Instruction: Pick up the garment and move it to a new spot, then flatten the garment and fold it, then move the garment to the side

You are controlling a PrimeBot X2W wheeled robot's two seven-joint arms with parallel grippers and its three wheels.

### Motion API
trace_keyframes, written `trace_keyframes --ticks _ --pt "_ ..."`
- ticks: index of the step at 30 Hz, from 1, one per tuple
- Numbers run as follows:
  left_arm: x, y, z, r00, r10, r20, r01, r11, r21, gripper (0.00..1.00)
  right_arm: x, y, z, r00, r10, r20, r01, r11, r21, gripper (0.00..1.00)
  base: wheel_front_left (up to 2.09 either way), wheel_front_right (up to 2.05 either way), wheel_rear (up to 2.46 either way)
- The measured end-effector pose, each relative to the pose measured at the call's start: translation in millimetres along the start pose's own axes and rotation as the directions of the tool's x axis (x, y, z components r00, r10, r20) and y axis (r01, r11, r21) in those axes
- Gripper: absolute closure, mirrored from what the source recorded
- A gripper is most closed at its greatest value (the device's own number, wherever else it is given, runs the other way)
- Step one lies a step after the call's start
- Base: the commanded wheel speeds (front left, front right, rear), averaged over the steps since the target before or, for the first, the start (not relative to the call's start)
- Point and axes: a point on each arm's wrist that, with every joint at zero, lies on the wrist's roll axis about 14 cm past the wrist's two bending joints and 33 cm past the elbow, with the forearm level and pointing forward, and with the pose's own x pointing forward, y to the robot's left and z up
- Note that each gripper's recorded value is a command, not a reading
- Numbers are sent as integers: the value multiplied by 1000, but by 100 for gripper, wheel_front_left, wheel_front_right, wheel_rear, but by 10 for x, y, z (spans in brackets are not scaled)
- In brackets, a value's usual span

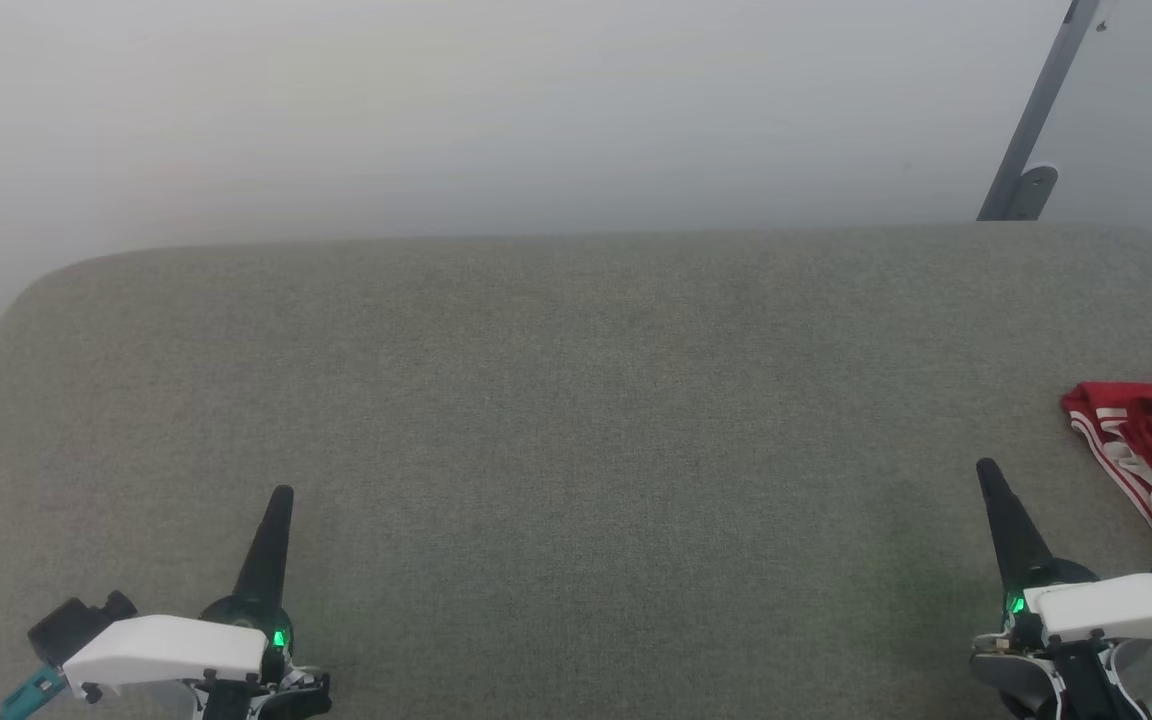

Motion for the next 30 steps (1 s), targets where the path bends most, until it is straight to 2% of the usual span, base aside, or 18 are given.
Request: trace_keyframes --ticks 30 --pt "131 -79 -83 999 -25 -32 18 978 -210 100 45 29 -6 1000 15 -4 -14 979 203 100 0 0 0"
